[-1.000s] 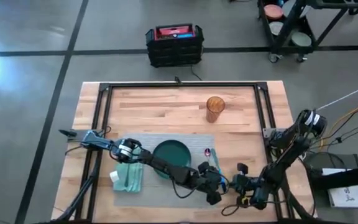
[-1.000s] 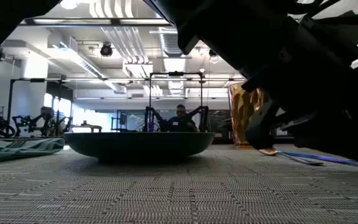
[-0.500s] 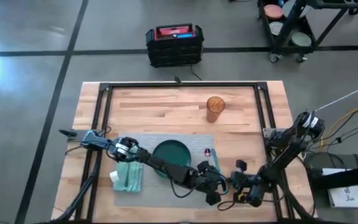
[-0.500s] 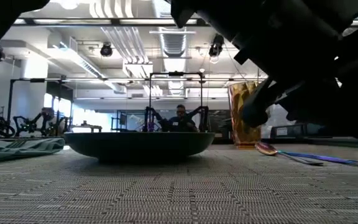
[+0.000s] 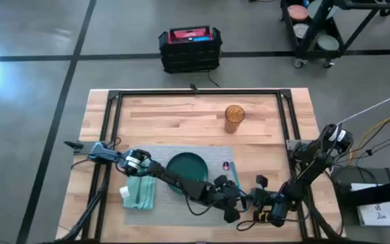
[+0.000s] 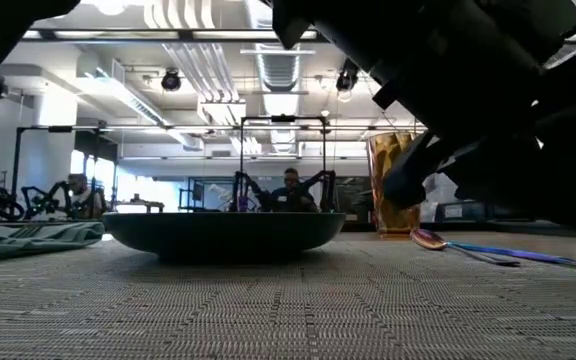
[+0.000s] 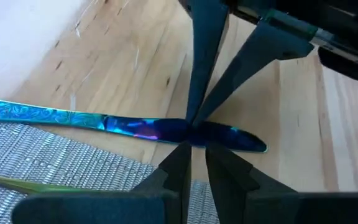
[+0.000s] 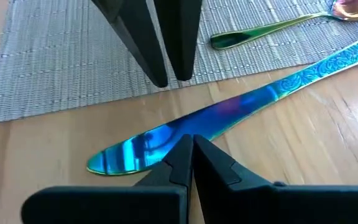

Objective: Set table place
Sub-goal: Put the table knife to the right side of the dark green plate on the table mat

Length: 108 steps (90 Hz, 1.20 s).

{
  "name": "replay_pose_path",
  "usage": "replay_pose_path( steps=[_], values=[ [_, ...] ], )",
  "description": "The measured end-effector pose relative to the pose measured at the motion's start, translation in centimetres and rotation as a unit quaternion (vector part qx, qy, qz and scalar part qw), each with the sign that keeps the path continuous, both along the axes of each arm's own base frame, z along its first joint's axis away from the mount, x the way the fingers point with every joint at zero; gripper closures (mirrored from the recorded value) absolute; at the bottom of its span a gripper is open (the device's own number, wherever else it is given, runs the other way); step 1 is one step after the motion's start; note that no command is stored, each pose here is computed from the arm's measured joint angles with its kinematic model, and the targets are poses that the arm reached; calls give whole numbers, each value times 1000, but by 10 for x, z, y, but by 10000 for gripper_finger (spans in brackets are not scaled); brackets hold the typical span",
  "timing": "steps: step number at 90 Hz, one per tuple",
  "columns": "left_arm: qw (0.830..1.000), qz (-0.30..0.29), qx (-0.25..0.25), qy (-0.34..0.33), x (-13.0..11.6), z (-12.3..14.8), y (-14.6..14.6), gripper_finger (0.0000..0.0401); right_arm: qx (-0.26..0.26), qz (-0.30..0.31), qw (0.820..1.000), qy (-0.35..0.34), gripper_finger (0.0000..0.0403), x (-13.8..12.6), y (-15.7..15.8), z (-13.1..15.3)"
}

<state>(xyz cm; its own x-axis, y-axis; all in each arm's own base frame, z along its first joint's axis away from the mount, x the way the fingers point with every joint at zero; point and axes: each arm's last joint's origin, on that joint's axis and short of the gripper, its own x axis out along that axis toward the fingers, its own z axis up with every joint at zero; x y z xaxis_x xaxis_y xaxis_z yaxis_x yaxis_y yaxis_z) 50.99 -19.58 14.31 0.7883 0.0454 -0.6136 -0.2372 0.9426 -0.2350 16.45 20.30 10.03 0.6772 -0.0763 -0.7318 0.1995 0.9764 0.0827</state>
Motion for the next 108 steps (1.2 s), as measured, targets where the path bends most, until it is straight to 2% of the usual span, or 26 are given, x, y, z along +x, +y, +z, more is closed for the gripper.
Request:
replay_pose_path(
  steps=[12, 27, 43, 49, 60, 71, 87, 108],
  values=[
    [1000, -21, 3, 3, 0, 0, -1, 365, 1, 0, 1000, -1, 403, 0, 0, 0],
    [997, -64, 53, 4, 0, 0, -1, 363, 5, -1, 1000, -1, 403, 0, 0, 0],
    [987, -110, 115, 2, 1, -3, -1, 321, 13, -9, 1000, -2, 403, 0, 0, 0],
    [977, -144, 159, -1, 2, -6, -1, 298, 14, -8, 1000, -2, 403, 0, 0, 0],
    [945, -205, 254, -7, 5, -12, -1, 257, 13, -9, 1000, -3, 403, 0, 0, 0],
    [924, -234, 302, 1, 7, -17, 3, 230, 14, -9, 1000, -3, 403, 0, 0, 0],
    [911, -255, 326, 3, 10, -18, 10, 223, 17, -9, 1000, -6, 403, 1, 1, 0],
    [909, -261, 324, 5, 15, -19, 24, 253, 22, -10, 1000, -9, 403, 1, 1, 0]
  ],
)
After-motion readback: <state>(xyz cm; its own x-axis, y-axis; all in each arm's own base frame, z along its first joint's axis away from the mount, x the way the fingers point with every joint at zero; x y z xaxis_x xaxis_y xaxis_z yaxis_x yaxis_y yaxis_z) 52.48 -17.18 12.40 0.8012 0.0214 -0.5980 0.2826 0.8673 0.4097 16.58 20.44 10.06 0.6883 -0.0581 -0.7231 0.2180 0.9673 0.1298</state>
